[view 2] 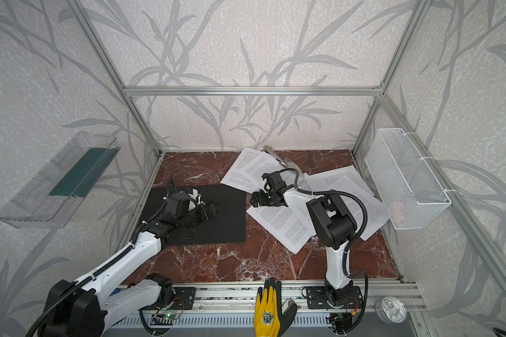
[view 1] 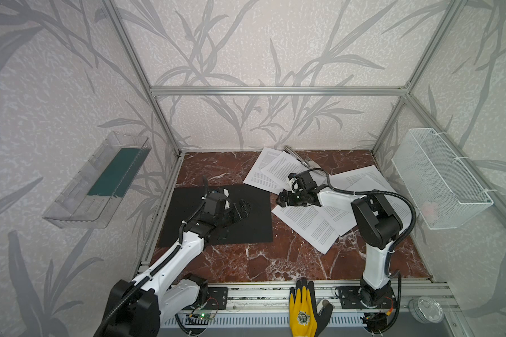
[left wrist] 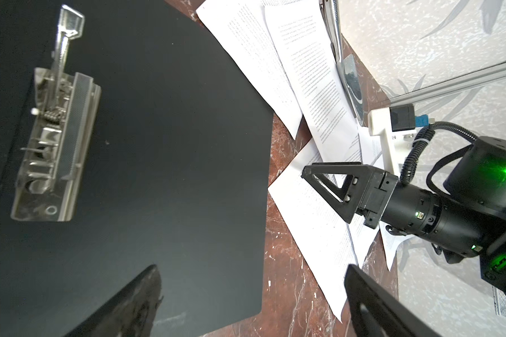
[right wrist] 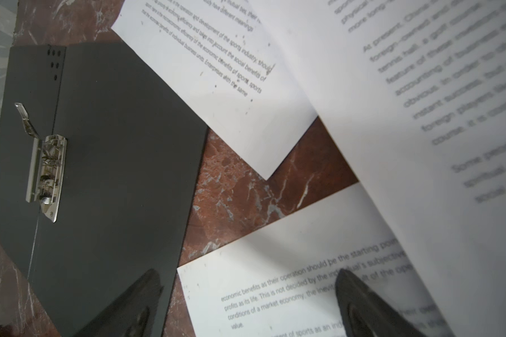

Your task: Put the files into the folder

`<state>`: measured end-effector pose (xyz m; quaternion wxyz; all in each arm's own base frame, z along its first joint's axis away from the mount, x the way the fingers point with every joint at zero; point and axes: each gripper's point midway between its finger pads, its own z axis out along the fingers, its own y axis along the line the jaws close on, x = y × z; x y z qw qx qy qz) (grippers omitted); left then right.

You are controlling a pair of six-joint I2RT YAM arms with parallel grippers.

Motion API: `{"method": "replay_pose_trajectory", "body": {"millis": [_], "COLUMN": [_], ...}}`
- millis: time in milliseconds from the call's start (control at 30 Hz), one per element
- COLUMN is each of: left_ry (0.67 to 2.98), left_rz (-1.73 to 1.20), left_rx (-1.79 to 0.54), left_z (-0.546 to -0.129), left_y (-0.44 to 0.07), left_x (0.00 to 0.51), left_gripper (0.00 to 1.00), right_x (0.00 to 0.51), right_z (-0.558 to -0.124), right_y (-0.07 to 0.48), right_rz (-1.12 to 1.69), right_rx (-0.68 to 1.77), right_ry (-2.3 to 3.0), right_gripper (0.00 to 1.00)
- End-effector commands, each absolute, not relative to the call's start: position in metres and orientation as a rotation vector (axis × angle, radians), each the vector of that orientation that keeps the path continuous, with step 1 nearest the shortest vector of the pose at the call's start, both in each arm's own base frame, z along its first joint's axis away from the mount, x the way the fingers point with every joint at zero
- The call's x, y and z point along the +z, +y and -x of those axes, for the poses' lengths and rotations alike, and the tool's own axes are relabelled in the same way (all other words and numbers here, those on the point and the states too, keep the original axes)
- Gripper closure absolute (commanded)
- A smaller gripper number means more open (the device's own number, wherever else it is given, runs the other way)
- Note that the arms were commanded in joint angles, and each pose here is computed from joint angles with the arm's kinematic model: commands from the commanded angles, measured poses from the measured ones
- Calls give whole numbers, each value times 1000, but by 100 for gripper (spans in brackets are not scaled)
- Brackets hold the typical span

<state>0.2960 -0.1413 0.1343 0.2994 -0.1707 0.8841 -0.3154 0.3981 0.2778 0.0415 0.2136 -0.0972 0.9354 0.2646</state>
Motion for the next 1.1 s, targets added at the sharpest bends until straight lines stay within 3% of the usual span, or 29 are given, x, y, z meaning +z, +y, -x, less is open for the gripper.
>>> {"method": "replay_pose_trajectory", "body": {"millis": [0, 333, 567, 867, 1067], "left_ry": [2304, 2335, 2410, 2491, 2652], "left_rz": [478, 467, 344, 189, 63], "left_rx": [-1004, -996, -915, -779, -615], "left_z": [-333, -413, -457, -514, -531], "left_y": [-171, -197, -207, -187, -171], "left_x": [144, 127, 120, 104, 73], "left_gripper": [2, 3, 3, 3, 3], "right_x": [65, 94, 59, 25, 21], "right_z": [-427, -456, -478, -461, -433], "right_y": [269, 261, 242, 208, 179], "right_rz": [199, 206, 116, -39, -186], "right_rx": [731, 766, 728, 629, 641], "right_ry": [2569, 2467, 2586, 2753, 2754], "right_gripper": [4, 4, 4, 6, 5]}}
